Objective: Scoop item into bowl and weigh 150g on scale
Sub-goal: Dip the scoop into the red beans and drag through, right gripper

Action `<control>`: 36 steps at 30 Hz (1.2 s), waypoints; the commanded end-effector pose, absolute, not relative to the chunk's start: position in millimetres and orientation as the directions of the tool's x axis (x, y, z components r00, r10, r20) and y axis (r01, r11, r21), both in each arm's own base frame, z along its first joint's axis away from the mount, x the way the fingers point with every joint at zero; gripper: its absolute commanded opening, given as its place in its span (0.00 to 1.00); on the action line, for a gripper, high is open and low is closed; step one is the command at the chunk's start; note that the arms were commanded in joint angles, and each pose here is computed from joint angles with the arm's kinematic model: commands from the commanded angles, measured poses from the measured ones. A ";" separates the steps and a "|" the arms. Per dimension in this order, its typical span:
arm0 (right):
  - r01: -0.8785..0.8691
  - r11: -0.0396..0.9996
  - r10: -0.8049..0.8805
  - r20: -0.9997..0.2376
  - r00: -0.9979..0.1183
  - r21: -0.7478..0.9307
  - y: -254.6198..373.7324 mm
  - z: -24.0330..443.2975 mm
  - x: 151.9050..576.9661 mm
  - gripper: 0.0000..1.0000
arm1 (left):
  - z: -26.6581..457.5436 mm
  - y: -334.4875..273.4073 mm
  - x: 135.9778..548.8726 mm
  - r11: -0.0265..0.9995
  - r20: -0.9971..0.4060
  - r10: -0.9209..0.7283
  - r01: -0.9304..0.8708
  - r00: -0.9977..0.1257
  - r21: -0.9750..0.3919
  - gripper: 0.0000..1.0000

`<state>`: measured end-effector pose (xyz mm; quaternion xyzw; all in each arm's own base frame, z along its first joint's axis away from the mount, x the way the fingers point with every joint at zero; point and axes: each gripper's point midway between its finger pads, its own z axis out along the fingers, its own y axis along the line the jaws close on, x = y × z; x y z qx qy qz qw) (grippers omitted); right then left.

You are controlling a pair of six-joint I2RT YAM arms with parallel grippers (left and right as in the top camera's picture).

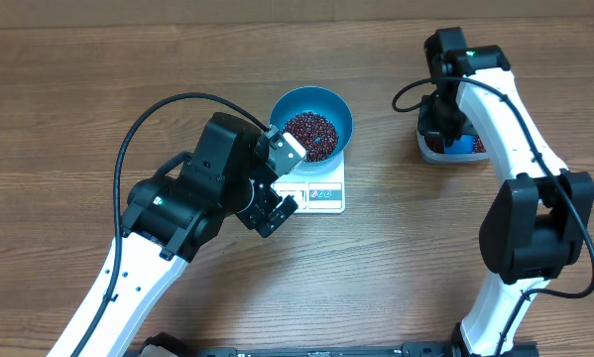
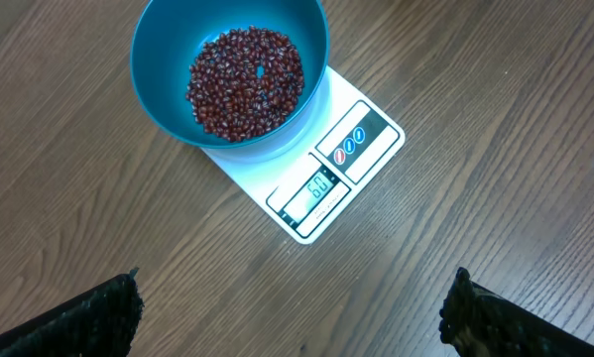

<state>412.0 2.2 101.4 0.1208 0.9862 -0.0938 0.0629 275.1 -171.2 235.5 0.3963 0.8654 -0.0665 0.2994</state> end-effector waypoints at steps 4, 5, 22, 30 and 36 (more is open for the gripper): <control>0.275 0.961 0.270 -0.163 -0.949 -0.009 7.2 120.1 412.6 0.04 | 245.6 -170.0 279.8 0.674 -0.589 0.647 0.724 -0.484 0.147 1.00; 0.273 0.962 0.270 -0.167 -0.948 0.005 5.9 123.4 412.5 0.04 | 245.6 -170.0 279.8 0.674 -0.589 0.647 0.724 -0.484 0.147 1.00; 0.358 0.880 0.407 -0.109 -0.907 0.312 -28.6 138.8 412.1 0.04 | 245.6 -170.0 279.8 0.674 -0.589 0.647 0.724 -0.484 0.147 0.99; 0.333 0.831 0.408 -0.082 -0.909 0.445 -36.8 147.2 407.5 0.04 | 245.6 -170.0 279.8 0.674 -0.589 0.647 0.724 -0.484 0.147 1.00; 0.338 0.802 0.422 -0.066 -0.904 0.493 -44.0 151.1 403.2 0.04 | 245.6 -170.0 279.8 0.674 -0.589 0.647 0.724 -0.484 0.147 1.00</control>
